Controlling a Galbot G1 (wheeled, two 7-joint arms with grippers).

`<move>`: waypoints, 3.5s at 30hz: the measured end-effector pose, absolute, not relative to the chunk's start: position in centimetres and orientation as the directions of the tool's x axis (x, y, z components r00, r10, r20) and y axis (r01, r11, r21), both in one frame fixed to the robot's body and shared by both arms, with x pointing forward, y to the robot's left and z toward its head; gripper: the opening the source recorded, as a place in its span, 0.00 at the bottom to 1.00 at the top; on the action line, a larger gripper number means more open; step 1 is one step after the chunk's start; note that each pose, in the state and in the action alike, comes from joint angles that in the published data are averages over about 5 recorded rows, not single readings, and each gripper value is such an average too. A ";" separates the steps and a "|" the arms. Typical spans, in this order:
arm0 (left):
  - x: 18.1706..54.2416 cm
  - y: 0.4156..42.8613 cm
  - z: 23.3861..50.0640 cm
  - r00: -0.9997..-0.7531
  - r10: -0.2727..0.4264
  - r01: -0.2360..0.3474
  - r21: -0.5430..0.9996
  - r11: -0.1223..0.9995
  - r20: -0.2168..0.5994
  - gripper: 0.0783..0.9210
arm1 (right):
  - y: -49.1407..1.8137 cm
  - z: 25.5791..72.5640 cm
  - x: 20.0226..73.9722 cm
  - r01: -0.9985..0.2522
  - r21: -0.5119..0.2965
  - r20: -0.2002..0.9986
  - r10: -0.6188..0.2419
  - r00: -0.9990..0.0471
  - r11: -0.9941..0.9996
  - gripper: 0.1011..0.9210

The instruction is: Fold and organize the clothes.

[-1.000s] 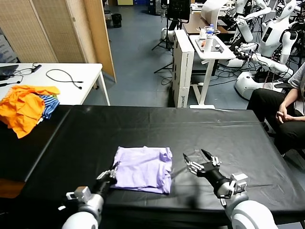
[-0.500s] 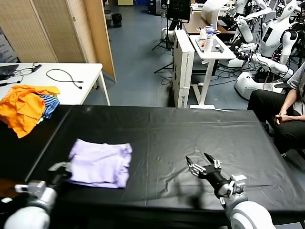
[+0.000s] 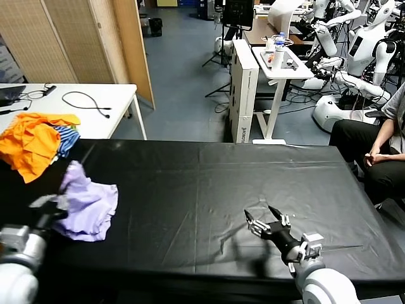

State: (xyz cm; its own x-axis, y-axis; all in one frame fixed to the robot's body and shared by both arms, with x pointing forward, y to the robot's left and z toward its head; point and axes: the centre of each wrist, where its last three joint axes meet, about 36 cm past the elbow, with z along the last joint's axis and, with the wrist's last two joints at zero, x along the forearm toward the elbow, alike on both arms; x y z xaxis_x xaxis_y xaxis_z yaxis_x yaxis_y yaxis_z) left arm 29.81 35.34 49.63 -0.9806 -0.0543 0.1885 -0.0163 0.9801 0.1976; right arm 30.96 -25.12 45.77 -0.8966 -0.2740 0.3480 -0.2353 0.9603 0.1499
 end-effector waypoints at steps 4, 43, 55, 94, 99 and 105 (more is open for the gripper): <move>29.5 29.9 47.5 -0.972 0.041 0.053 0.049 0.997 0.231 0.12 | -25.6 46.1 30.5 -0.227 0.146 0.343 -0.264 -0.901 0.963 0.98; 30.6 23.9 45.0 -0.958 0.213 0.215 -0.008 0.976 0.193 0.98 | -15.9 43.3 34.6 -0.410 0.468 0.410 -0.603 -0.684 0.783 0.97; 30.5 25.5 44.9 -0.971 0.138 0.144 0.016 0.989 0.196 0.98 | -14.4 41.5 34.2 -0.419 0.463 0.465 -0.617 -0.635 0.781 0.27; 28.0 25.6 44.7 -0.959 0.112 0.094 -0.080 0.992 0.262 0.98 | -23.7 47.3 28.0 -0.346 0.181 0.392 -0.390 -0.833 0.921 0.98; 26.3 25.5 44.8 -0.955 0.104 0.086 -0.077 0.993 0.279 0.98 | -24.9 46.1 25.9 -0.295 0.132 0.323 -0.322 -0.890 0.946 0.98; 24.3 25.3 44.6 -0.946 0.098 0.075 -0.085 0.994 0.308 0.98 | -25.7 44.8 23.9 -0.237 0.061 0.259 -0.245 -0.934 0.969 0.98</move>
State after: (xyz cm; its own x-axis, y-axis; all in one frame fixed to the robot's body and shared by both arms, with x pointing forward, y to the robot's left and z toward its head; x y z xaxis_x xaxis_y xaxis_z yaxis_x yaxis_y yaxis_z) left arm 24.31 25.30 44.58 -0.9463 0.0976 0.3082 0.0748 0.9936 -0.0852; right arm 23.87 -25.70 44.78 -0.9343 -0.2451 0.2590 -0.2373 0.9695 0.0615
